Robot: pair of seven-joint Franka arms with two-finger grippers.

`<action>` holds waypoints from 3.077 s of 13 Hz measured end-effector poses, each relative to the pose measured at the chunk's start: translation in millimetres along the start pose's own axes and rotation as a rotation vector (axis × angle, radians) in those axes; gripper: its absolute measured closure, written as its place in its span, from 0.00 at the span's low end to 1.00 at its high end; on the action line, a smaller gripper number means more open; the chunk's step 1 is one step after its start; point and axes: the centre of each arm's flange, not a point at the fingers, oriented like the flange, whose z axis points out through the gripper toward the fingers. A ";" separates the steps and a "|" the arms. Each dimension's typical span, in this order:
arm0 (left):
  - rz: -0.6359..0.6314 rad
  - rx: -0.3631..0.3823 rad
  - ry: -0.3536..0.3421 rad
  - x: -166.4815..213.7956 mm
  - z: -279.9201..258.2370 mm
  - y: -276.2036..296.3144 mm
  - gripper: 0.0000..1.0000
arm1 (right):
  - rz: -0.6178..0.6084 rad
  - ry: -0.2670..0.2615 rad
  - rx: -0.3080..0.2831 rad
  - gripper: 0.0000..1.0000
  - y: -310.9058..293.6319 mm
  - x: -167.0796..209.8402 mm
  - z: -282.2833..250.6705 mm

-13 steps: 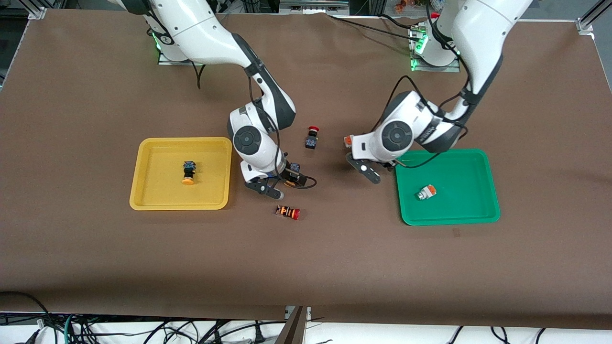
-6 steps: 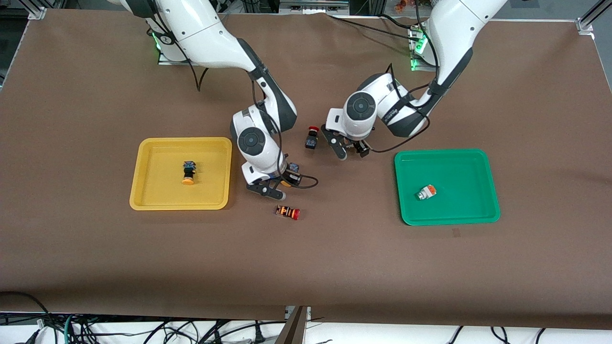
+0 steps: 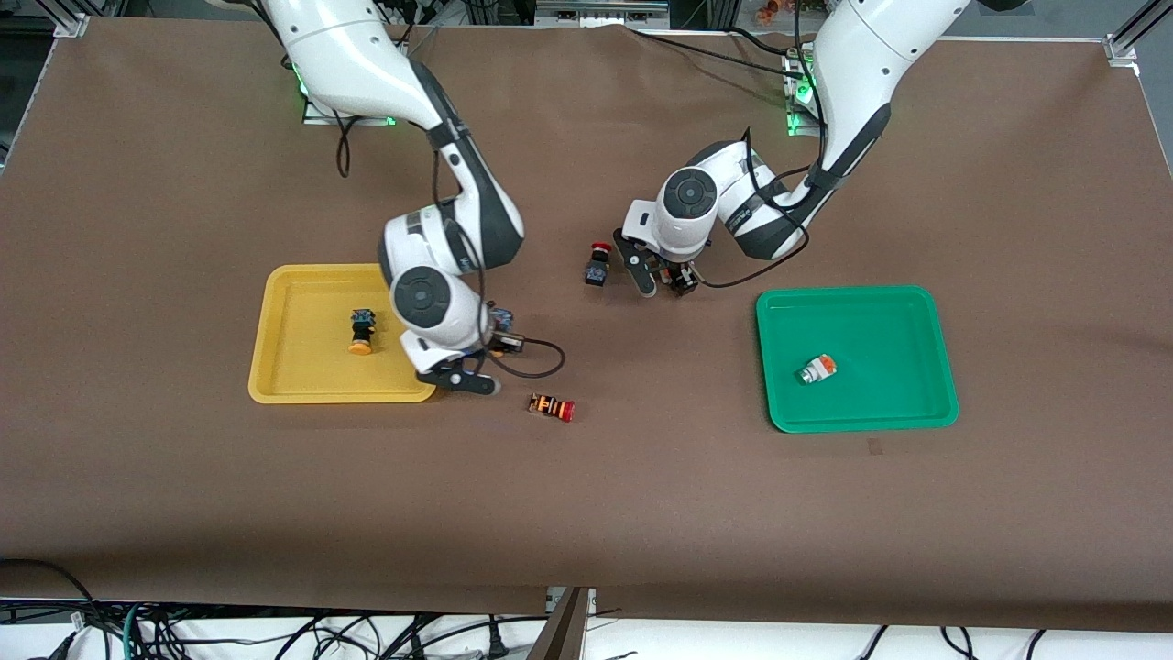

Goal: Place green and yellow buttons in trays

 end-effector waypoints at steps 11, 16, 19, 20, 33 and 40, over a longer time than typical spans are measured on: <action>-0.267 0.045 -0.159 -61.5 -106.0 -154.0 0.59 | -0.107 0.021 -0.053 0.29 134.9 -0.2 46.3; -0.472 0.079 -0.124 -155.9 -127.3 -264.9 0.59 | -0.101 0.022 0.045 0.04 111.1 -0.1 -45.5; -0.537 0.036 -0.075 -222.9 -93.1 -321.8 0.59 | -0.121 0.034 0.063 0.01 119.1 -12.7 -112.4; -0.542 0.018 -0.065 -229.5 -79.4 -327.7 0.59 | -0.133 0.046 0.050 0.01 122.6 -19.0 -135.8; -0.547 0.181 0.035 -189.3 -340.9 -285.6 0.00 | -0.228 0.086 -0.012 0.00 200.0 -77.0 -312.0; -0.780 0.085 0.078 -234.1 -417.5 -281.4 0.00 | -0.229 0.118 -0.006 0.00 203.6 -66.3 -334.4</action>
